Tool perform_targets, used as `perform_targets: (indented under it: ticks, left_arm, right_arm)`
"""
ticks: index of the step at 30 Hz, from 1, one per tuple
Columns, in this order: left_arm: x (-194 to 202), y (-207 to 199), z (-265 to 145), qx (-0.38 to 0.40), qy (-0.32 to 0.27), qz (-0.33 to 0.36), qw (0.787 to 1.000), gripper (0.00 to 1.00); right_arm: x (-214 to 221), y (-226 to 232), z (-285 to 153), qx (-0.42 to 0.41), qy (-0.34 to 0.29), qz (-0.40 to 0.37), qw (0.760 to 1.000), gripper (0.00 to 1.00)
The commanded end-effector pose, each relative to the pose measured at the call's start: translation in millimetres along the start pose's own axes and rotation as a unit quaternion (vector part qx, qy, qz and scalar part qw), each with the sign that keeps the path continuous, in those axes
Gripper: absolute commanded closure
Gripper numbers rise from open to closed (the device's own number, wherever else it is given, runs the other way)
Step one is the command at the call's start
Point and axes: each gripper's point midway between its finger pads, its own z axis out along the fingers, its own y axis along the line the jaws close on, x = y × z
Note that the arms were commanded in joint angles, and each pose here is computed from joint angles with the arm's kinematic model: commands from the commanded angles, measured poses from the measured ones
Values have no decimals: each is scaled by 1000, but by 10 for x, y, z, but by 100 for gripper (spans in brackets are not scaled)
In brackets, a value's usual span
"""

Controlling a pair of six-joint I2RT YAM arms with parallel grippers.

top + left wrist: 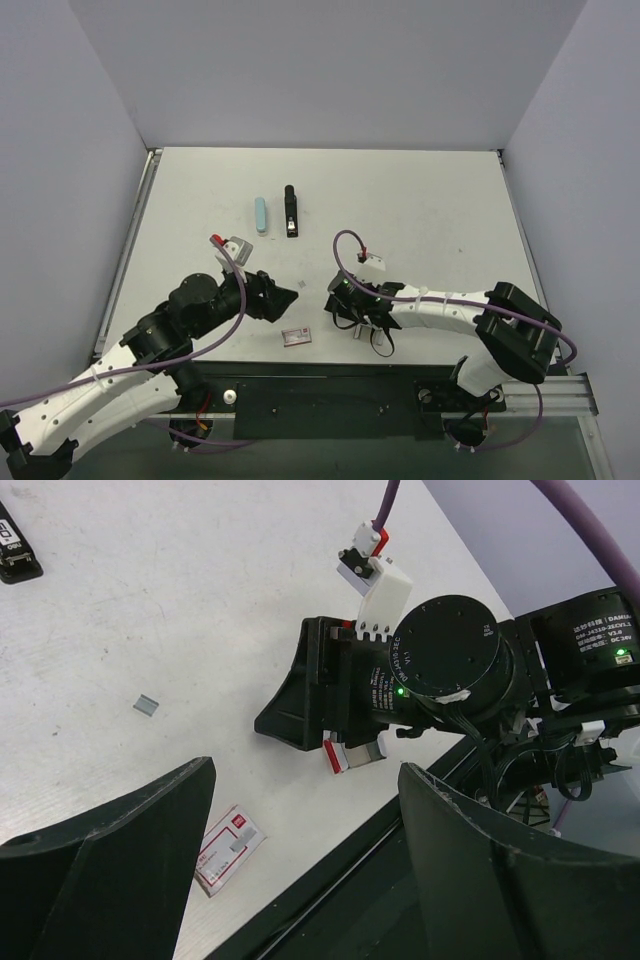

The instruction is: Unload the staples from the stapler

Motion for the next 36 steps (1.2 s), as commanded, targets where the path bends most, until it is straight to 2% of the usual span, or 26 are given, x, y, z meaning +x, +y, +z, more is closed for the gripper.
perform_targets:
  ticks: [1,24,36]
  left_arm:
    - [15,-32,-11,10,2,3,1000,15]
    - [76,-61,124,17,18,8,1000,15]
    - [126,-1,91,8,21,8,1000,15]
  right_arm:
    - [-86,-35,-62,18,-25,6,1000,46]
    - [-74,-103,67,60,-25,-20,998,51]
    - [-6,-59,173,86,-1,-87,992,60]
